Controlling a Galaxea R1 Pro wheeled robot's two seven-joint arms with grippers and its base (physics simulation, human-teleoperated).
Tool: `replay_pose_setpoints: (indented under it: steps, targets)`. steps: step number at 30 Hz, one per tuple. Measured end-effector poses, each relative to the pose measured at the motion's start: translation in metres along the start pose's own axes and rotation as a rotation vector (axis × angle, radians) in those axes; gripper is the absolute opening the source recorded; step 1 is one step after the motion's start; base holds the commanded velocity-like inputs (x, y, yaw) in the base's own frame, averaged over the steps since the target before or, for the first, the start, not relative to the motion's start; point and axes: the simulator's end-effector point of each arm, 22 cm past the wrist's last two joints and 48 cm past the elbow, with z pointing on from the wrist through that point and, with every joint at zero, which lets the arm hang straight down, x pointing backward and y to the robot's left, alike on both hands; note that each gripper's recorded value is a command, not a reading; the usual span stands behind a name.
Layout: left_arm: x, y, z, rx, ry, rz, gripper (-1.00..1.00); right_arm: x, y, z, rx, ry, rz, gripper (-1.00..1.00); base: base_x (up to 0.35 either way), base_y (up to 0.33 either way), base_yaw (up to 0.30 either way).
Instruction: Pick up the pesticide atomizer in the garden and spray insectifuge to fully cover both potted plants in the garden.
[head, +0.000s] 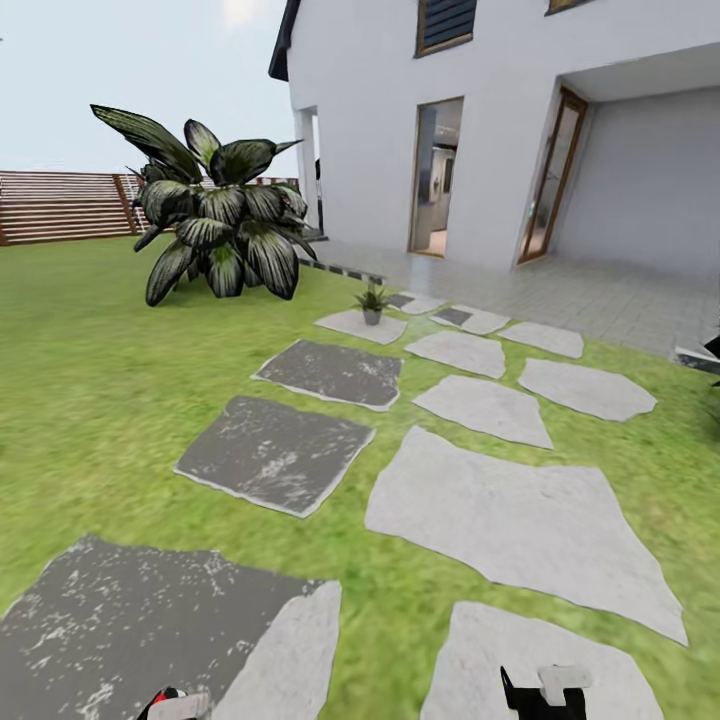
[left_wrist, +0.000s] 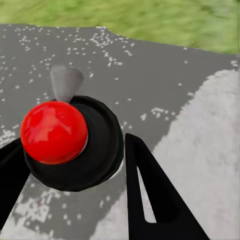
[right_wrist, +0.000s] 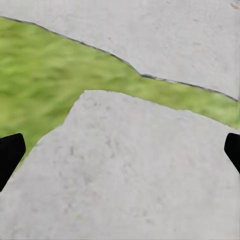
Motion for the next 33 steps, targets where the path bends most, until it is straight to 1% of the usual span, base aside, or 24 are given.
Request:
replay_pose_setpoints:
  steps: [13,33]
  targets:
    - [0.0000,-0.0001,0.0000,0.000,0.000,0.000,-1.00,-0.0003,-0.0001,0.0002,0.000,0.000,0.000,1.00,0.339,0.005,0.000]
    - [0.0000,-0.0001,0.0000,0.000,0.000,0.000,-1.00,-0.0001,-0.0011,0.0001,0.005,0.000,0.001,1.00,0.339,0.098,0.000]
